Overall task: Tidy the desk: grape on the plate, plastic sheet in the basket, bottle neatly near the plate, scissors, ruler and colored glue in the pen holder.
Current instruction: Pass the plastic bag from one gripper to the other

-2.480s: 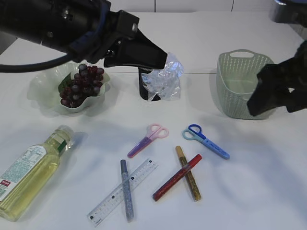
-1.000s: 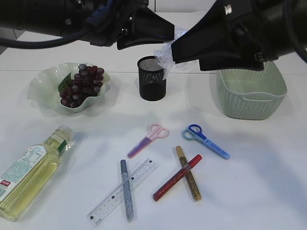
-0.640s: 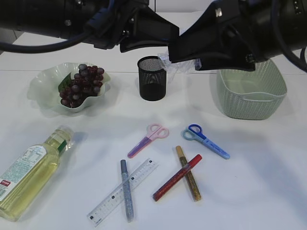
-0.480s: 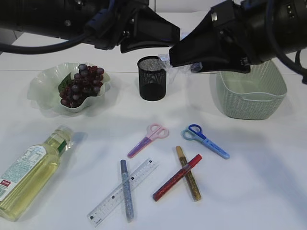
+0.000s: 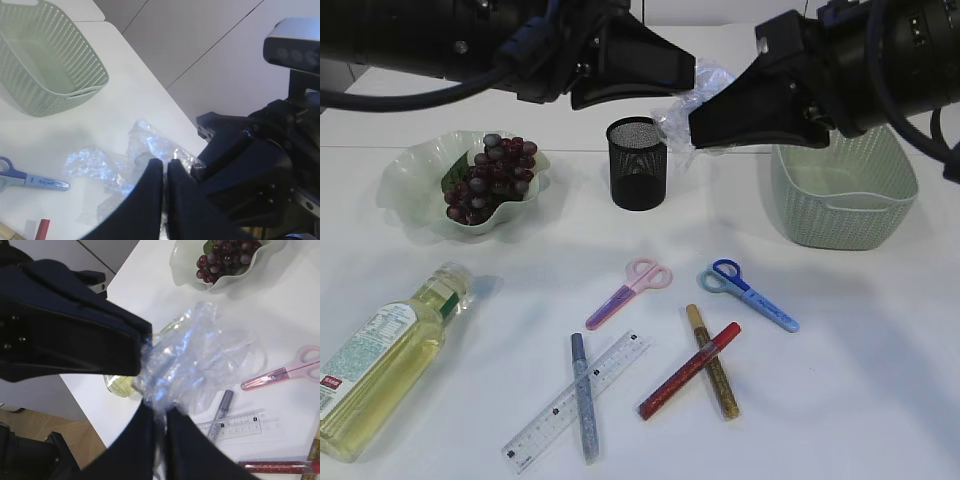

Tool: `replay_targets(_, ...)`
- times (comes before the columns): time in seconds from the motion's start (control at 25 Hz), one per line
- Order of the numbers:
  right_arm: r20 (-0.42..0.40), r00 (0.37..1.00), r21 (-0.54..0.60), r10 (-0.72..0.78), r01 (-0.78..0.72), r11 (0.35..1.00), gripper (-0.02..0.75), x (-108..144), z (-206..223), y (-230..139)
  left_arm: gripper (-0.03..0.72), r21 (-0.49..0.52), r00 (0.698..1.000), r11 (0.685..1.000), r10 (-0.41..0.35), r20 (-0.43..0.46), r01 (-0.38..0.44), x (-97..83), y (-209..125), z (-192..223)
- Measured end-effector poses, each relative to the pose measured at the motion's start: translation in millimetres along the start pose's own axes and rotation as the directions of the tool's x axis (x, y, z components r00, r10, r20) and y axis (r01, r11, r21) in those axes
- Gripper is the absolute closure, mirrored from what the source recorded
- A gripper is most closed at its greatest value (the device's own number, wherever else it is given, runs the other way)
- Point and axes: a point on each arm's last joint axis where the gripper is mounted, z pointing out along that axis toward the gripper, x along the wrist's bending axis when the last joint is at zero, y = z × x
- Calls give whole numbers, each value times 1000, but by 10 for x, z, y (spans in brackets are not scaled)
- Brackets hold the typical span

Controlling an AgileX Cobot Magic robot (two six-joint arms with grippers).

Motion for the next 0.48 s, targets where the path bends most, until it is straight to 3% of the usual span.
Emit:
replay_targets(0.12, 0, 1000, 0, -6, 6, 1000, 722, 0, 0, 0, 694, 0, 1000, 1000, 0, 0, 0, 0, 0, 0)
replay_targets(0.32, 0, 1000, 0, -8, 8, 1000, 722, 0, 0, 0, 687, 3, 1000, 1000, 10, -6, -10, 3, 0, -1)
replay_targets(0.4, 1, 1000, 1, -9, 9, 1000, 722, -1, 0, -1, 627, 9, 1000, 1000, 25, -17, -25, 13, -4, -1)
replay_targets(0.48, 1, 1000, 1, -9, 9, 1000, 722, -1, 0, -1, 514, 17, 998, 999, 46, -32, -46, 28, -11, -2)
